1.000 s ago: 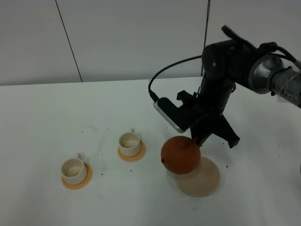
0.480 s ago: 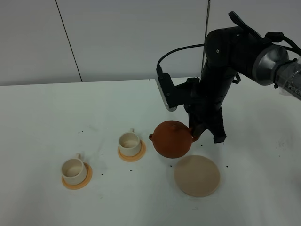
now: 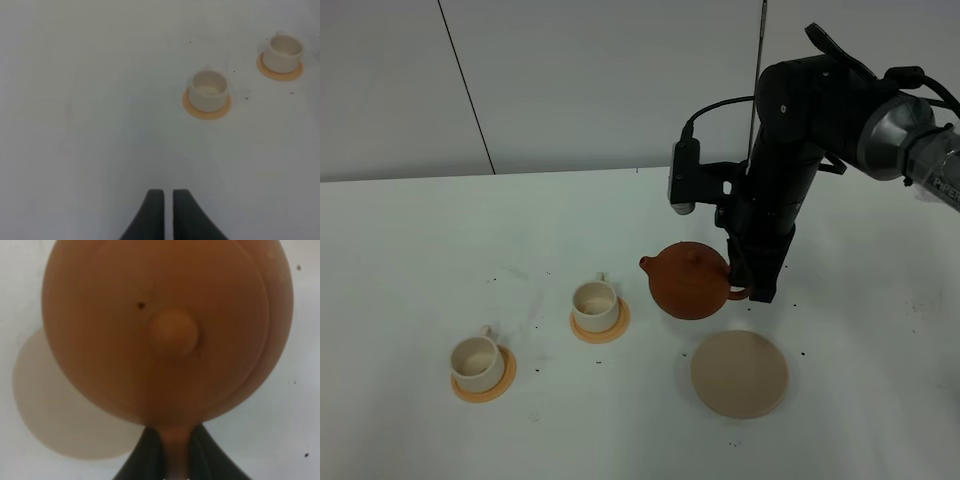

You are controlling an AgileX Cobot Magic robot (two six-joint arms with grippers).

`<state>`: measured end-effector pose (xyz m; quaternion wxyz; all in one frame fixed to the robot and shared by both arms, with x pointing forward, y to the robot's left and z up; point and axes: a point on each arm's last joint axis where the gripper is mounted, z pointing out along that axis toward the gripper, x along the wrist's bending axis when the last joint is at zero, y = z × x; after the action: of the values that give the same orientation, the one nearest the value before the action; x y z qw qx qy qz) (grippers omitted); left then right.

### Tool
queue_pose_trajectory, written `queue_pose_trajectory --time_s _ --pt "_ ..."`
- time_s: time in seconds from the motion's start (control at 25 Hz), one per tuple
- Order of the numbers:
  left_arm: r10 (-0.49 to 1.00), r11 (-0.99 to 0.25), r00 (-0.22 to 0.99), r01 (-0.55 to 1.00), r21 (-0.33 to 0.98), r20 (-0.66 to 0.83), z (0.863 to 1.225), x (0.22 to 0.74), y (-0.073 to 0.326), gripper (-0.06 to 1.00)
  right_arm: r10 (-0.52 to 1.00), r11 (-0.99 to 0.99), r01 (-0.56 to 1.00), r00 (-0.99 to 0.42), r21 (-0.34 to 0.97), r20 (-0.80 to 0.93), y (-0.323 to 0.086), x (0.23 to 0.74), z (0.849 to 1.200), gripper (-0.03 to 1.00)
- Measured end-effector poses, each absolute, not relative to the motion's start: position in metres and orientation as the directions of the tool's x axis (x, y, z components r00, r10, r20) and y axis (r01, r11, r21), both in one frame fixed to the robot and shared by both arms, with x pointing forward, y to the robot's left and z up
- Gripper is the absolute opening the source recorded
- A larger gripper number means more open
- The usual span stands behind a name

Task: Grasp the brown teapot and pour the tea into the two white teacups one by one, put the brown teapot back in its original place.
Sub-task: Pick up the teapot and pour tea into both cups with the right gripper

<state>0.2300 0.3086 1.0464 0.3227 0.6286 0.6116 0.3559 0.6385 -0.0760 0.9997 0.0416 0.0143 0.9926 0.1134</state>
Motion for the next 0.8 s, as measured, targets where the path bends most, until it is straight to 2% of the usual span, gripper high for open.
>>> queue_pose_trajectory --time_s 0.32,0.48,0.8 --pt "0.999 -0.044 -0.001 0.539 0.841 0.053 1.046 0.230 0.309 0.10 0.161 0.973 0.137 -0.979 0.184 -0.124 -0.076 0.634 1.014 0.09" --pt "0.999 -0.044 -0.001 0.539 0.841 0.053 1.046 0.230 0.309 0.10 0.172 0.973 0.148 -0.977 0.176 -0.128 -0.074 0.633 1.014 0.09" --pt "0.999 -0.044 -0.001 0.539 0.841 0.053 1.046 0.230 0.309 0.10 0.177 0.973 0.155 -0.976 0.169 -0.126 -0.038 0.610 1.014 0.09"
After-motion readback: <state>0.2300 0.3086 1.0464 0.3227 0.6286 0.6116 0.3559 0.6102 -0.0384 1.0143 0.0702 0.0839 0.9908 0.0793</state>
